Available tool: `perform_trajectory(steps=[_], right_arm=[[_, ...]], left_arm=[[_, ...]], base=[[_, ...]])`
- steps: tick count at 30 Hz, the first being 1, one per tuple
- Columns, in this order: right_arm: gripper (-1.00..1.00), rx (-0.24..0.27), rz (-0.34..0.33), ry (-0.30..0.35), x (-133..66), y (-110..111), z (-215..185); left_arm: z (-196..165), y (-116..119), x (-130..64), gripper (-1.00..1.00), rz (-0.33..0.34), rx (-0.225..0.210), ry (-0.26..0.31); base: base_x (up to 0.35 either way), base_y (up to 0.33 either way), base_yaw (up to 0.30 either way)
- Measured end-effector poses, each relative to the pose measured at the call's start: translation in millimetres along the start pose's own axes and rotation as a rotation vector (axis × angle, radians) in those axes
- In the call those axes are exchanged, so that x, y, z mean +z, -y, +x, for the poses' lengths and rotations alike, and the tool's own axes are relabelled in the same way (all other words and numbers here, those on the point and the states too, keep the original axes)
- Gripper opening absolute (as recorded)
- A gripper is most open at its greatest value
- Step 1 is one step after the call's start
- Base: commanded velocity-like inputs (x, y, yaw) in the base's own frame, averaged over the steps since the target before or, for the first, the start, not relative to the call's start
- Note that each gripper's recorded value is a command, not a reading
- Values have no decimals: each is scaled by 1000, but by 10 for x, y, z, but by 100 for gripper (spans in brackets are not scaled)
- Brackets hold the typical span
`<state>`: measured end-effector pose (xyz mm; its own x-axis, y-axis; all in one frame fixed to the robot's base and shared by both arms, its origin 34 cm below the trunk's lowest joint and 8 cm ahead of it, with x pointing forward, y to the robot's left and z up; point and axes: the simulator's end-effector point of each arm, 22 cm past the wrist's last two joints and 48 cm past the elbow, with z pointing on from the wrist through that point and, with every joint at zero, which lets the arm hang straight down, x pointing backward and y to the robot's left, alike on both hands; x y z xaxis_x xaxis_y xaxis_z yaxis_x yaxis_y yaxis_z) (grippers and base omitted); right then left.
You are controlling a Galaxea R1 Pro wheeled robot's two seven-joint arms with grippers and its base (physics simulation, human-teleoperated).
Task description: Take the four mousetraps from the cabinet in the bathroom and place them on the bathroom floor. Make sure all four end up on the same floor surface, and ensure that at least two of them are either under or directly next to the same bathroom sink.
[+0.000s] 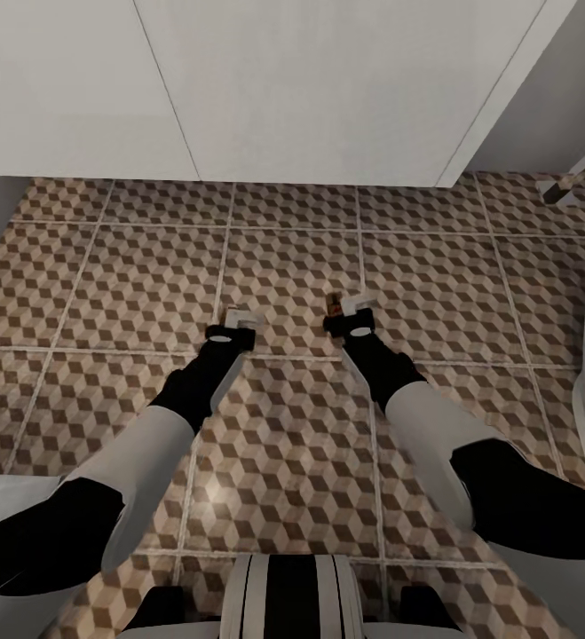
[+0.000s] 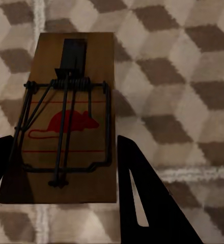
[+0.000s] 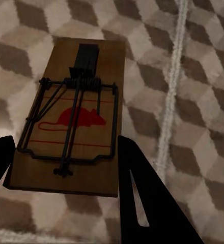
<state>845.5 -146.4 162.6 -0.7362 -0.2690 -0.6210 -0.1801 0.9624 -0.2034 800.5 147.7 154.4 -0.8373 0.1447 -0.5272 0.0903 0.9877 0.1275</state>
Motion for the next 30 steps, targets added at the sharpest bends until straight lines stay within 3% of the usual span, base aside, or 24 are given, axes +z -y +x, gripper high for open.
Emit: perform_trajectory(steps=[4,8,18,30], right_arm=[[-100,6,1,29,9,26,-153],[-100,22,-5,99,12,6,-246],[-100,14,-64,89,37,-170,63],[-100,9,-114,71,19,-324,453]], left_arm=[[-164,-46,9,-100,-6,-18,57],[-385,-60,6,-100,-5,-61,184],[-474,-65,-22,-100,-3,-97,296],[110,-29,81,-100,-6,-82,212]], base=[[0,0,0],[0,0,0],[0,0,0],[0,0,0]])
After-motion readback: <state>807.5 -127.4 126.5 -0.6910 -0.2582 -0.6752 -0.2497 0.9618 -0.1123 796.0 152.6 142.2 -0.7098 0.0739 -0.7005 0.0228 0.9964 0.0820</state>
